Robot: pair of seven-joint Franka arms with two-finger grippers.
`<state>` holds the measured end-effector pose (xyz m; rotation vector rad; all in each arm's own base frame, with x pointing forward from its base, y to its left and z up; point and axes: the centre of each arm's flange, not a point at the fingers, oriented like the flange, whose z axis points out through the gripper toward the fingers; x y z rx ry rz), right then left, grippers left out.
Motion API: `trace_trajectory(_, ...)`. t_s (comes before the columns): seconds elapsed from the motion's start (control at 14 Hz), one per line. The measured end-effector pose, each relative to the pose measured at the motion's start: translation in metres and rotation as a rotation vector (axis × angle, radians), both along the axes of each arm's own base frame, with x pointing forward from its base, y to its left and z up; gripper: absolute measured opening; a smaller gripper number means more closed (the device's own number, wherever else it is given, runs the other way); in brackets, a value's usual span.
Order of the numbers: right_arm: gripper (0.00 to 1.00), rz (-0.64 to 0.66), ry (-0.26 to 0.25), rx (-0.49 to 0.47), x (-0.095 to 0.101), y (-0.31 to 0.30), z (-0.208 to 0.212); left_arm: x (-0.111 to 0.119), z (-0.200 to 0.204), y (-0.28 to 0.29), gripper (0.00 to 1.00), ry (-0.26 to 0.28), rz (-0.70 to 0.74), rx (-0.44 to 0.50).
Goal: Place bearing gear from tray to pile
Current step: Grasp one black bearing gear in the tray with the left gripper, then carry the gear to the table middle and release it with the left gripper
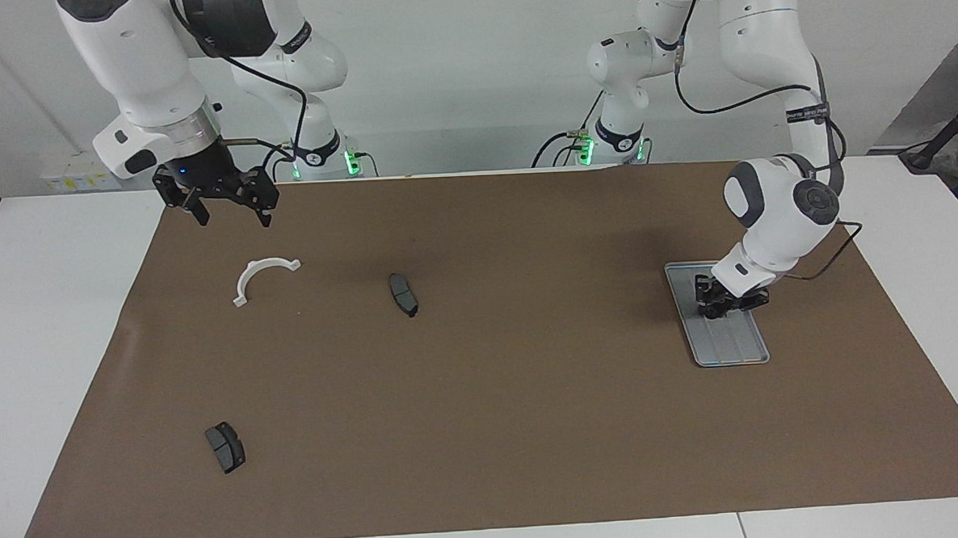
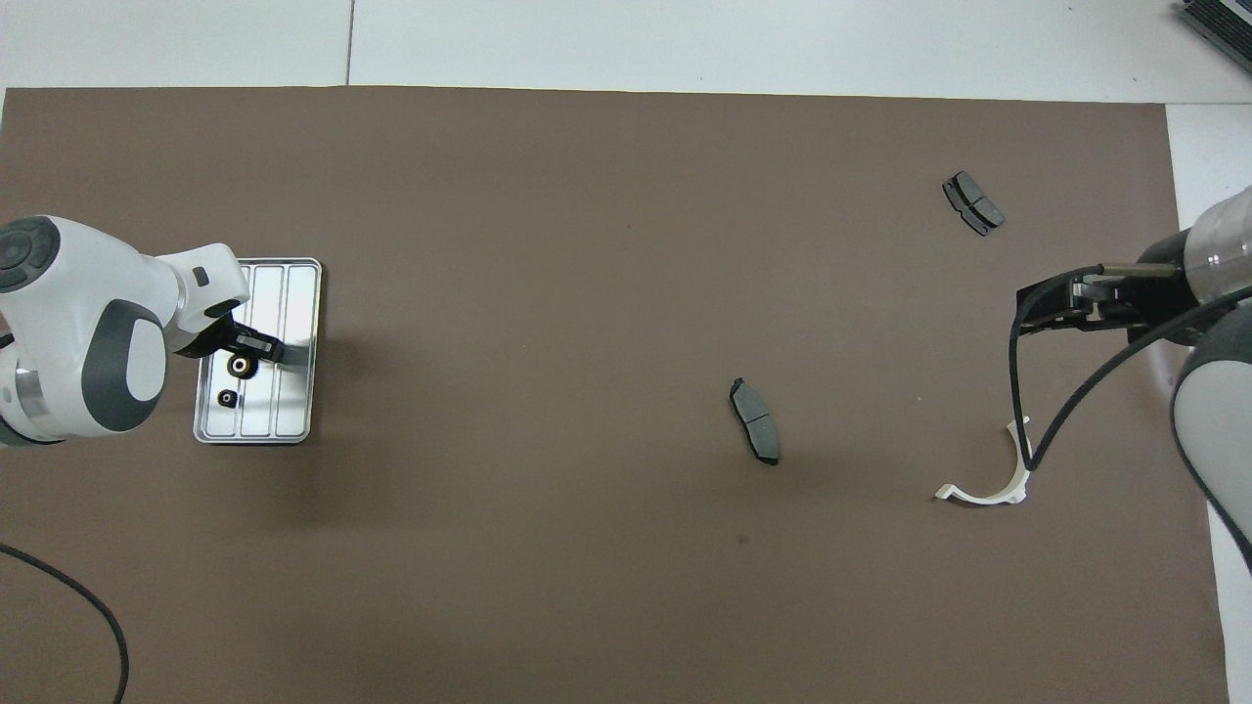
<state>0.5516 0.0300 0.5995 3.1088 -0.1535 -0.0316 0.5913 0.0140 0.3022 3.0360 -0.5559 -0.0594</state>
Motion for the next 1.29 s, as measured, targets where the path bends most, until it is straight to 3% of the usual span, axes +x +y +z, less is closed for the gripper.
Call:
trace_trajectory(0.43,1.00,0.000,0.000,0.000,0.000,0.000,0.000,0.001,0.001,-0.001,0.36,-0.004,0.033,0.001)
trace_trajectory(0.71,1.00,0.000,0.000,0.000,0.000,0.000,0.000,0.012,0.016,-0.002,0.36,-0.039,0.076,0.002)
trace_trajectory(1.29,1.00,0.000,0.000,0.000,0.000,0.000,0.000,0.024,0.037,-0.055,0.36,-0.069,0.291,-0.004)
